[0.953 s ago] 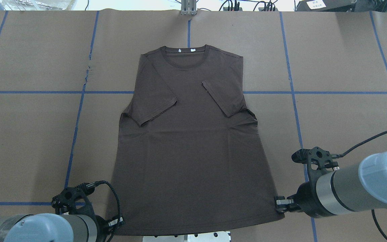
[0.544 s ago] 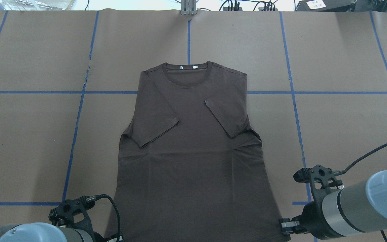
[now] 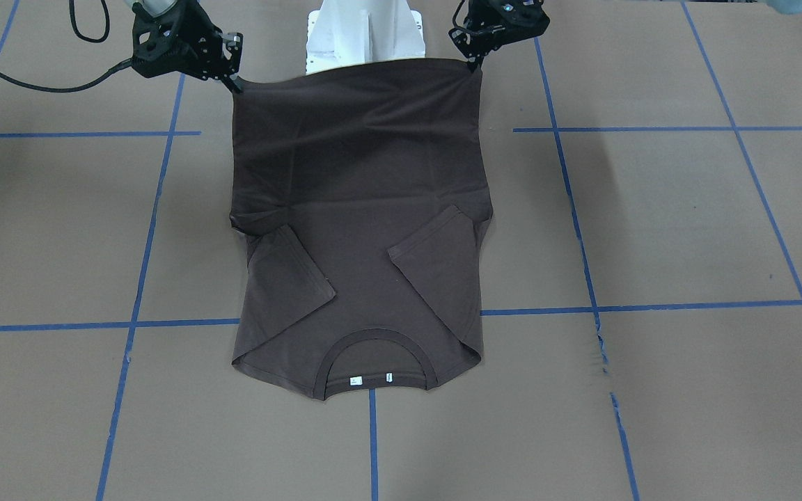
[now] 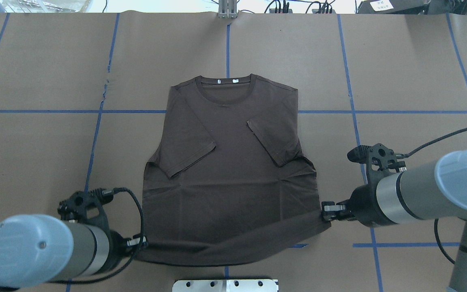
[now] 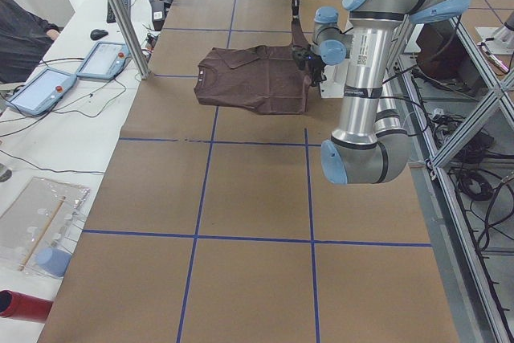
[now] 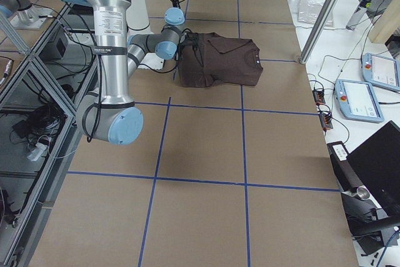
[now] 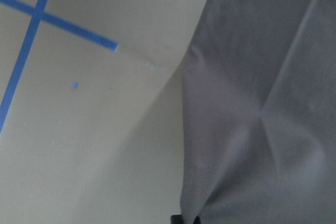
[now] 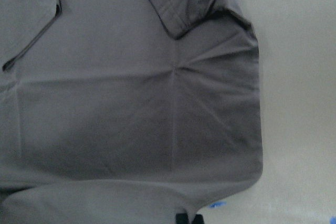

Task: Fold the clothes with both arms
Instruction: 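Carry the hem with both grippers toward the collar and release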

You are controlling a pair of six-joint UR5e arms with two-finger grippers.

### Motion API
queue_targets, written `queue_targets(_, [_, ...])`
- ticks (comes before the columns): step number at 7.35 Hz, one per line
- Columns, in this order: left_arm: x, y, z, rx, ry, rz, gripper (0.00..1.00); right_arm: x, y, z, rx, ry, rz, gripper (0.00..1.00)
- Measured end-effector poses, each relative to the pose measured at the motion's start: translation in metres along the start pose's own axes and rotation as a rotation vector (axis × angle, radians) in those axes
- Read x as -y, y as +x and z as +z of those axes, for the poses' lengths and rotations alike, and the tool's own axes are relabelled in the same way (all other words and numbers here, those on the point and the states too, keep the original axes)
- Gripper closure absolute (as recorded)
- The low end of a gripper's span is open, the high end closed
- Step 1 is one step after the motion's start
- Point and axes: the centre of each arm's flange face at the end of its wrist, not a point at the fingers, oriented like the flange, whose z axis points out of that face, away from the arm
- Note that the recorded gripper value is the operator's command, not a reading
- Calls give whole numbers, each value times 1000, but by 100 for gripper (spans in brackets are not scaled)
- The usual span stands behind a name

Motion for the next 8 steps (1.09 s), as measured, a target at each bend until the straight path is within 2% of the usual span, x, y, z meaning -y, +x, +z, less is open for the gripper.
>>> queue_targets(2, [73, 23, 1, 11, 95, 26, 100, 64, 0, 4, -14, 77, -25, 100])
queue_targets(4, [131, 44, 21, 58, 158, 36, 100, 140, -1, 8, -36, 134, -28, 100])
queue_targets(6, [187, 52, 33, 96, 211, 52, 100, 209, 6, 13, -75, 162, -38, 100])
queue_targets(8, [237, 55, 48, 105, 251, 59, 100, 267, 14, 14, -104, 165, -36, 100])
